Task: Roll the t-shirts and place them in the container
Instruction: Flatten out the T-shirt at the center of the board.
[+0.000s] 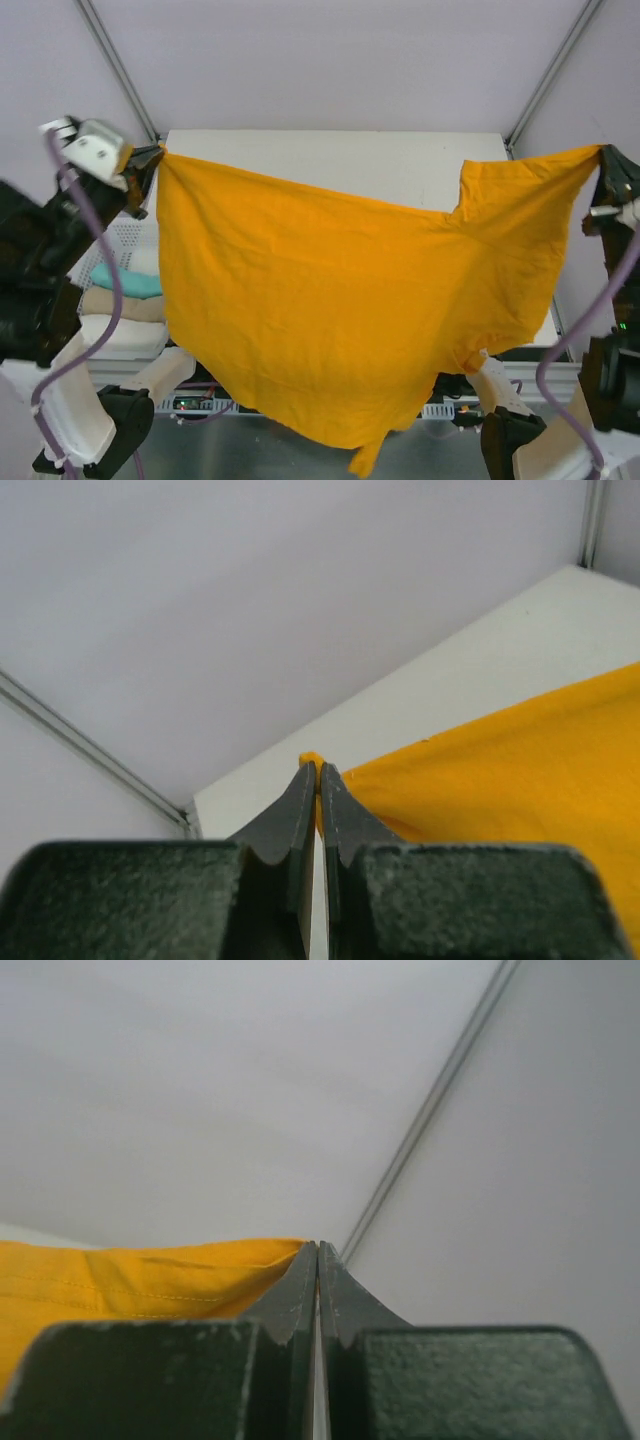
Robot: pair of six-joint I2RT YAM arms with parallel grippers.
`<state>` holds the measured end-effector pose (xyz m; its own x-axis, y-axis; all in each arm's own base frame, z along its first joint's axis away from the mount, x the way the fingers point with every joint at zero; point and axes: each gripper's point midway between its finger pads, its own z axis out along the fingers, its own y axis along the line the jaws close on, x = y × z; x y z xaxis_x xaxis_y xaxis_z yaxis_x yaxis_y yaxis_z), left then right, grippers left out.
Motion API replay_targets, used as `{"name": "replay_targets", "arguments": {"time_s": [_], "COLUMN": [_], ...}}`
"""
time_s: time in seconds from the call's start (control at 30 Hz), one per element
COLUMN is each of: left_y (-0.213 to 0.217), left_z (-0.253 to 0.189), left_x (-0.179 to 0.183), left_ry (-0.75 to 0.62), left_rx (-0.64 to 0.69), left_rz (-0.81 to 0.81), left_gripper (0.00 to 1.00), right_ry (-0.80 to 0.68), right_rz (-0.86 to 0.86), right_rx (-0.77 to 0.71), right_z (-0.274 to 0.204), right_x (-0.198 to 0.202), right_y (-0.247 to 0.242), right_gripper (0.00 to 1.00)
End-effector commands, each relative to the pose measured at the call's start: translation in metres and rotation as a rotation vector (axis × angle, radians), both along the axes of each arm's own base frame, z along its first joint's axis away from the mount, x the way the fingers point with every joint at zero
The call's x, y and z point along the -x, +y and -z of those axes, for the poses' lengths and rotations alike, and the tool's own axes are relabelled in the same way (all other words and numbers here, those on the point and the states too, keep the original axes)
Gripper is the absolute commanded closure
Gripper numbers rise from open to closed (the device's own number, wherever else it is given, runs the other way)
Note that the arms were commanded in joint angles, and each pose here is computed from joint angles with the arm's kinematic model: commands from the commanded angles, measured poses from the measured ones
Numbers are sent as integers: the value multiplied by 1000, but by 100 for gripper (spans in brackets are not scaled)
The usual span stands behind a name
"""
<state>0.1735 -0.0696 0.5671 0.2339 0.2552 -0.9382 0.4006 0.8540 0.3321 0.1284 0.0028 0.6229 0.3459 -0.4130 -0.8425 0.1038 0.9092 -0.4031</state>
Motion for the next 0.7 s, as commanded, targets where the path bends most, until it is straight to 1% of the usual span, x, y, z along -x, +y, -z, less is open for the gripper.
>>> {"name": "replay_targets", "arguments": {"time_s": [0.0, 0.03, 0.07, 0.1, 0.13, 0.2, 0.23, 0.27, 0.3, 0.37, 0.4, 0.43, 0.47, 0.5, 0.57, 0.6, 0.67], "left_y": [-5, -9, -10, -12, -15, -17, -18, -19, -22, -26, -29, -31, -32, -34, -33, -32, -27], "left_z": [65, 89, 101, 112, 131, 154, 175, 187, 209, 234, 260, 270, 280, 308, 323, 344, 354], "left_x": [-59, -73, -81, -88, -104, -123, -141, -150, -166, -184, -200, -210, -219, -234, -249, -261, -276], "left_ry": [152, 220, 248, 275, 323, 377, 434, 467, 534, 605, 684, 713, 750, 827, 864, 911, 921], "left_rx": [-76, -79, -87, -89, -90, -96, -99, -94, -94, -86, -78, -72, -54, -47, -49, -53, -73], "left_rz": [23, 43, 53, 63, 73, 82, 86, 89, 102, 120, 133, 135, 129, 127, 114, 108, 77], "left_gripper": [100, 100, 100, 100, 100, 100, 100, 100, 100, 100, 100, 100, 100, 100, 100, 100, 100], "right_ry": [172, 198, 226, 292, 334, 406, 479, 513, 544, 662, 698, 713, 792, 814, 837, 907, 944], "right_rz": [-122, -137, -154, -152, -151, -135, -132, -138, -141, -153, -155, -153, -148, -139, -125, -122, -89], "right_rx": [-72, -82, -102, -121, -126, -99, -94, -80, -54, -35, -1, 13, 25, 38, 90, 99, 116], "right_z": [47, 56, 64, 88, 101, 130, 160, 174, 187, 237, 254, 266, 302, 315, 331, 363, 382], "right_x": [-82, -92, -101, -119, -134, -158, -182, -194, -205, -243, -258, -273, -296, -308, -336, -354, -378], "right_y": [3, 4, 5, 1, -1, -3, -4, 0, 1, 9, 10, 12, 13, 11, 13, 13, 6], "right_gripper": [99, 99, 100, 99, 99, 99, 99, 99, 99, 100, 99, 99, 100, 99, 99, 100, 99]}}
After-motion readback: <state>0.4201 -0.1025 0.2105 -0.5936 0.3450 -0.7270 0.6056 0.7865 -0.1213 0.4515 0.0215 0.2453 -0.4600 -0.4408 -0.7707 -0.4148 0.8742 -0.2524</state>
